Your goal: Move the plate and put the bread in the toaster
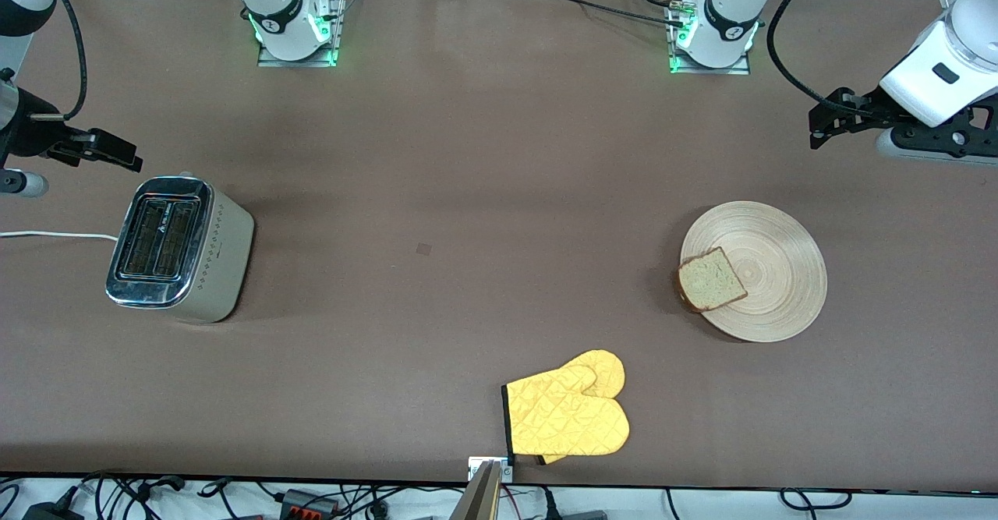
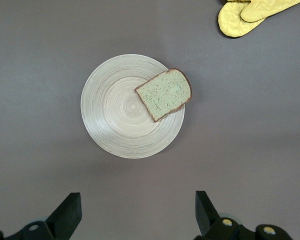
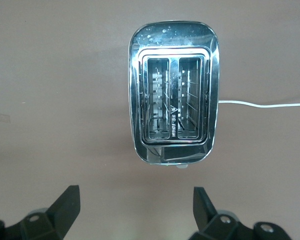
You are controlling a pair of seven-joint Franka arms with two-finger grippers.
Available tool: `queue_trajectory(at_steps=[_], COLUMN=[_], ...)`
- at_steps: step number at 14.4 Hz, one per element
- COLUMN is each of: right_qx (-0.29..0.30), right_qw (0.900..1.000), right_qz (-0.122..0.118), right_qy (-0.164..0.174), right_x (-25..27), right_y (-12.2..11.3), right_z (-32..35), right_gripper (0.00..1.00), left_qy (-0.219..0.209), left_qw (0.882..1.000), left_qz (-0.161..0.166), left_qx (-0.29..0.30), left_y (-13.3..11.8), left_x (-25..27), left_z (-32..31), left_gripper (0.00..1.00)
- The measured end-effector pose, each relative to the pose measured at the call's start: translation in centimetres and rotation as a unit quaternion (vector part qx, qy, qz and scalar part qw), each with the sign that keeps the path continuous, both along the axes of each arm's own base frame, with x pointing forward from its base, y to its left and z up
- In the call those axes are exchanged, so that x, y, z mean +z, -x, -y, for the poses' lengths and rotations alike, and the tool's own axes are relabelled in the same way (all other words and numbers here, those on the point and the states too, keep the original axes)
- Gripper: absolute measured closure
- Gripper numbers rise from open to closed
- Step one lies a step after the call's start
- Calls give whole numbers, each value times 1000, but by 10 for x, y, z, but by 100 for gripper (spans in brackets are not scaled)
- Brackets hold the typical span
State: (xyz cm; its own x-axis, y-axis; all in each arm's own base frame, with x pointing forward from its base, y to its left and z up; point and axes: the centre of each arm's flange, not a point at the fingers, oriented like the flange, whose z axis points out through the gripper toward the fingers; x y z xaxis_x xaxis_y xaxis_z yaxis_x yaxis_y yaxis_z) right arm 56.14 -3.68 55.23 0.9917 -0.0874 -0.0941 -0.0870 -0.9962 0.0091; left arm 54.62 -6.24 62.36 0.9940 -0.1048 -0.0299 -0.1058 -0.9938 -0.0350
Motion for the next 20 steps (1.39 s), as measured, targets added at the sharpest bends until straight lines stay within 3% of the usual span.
queue_trajectory(at_steps=[16, 20], right_qx=[0, 0], right_qw=[1000, 1000], right_qz=[2, 2], right_qy=[0, 0], right_x=[2, 2], right_y=[0, 0], right_z=[0, 0], right_gripper=[0, 0], left_qy=[0, -4], left_qw=[1000, 999], left_qz=[-2, -48], left_qx=[2, 5], left_y=[0, -4], left_x=[-1, -25], left_z=[-2, -6], left_gripper=[0, 0])
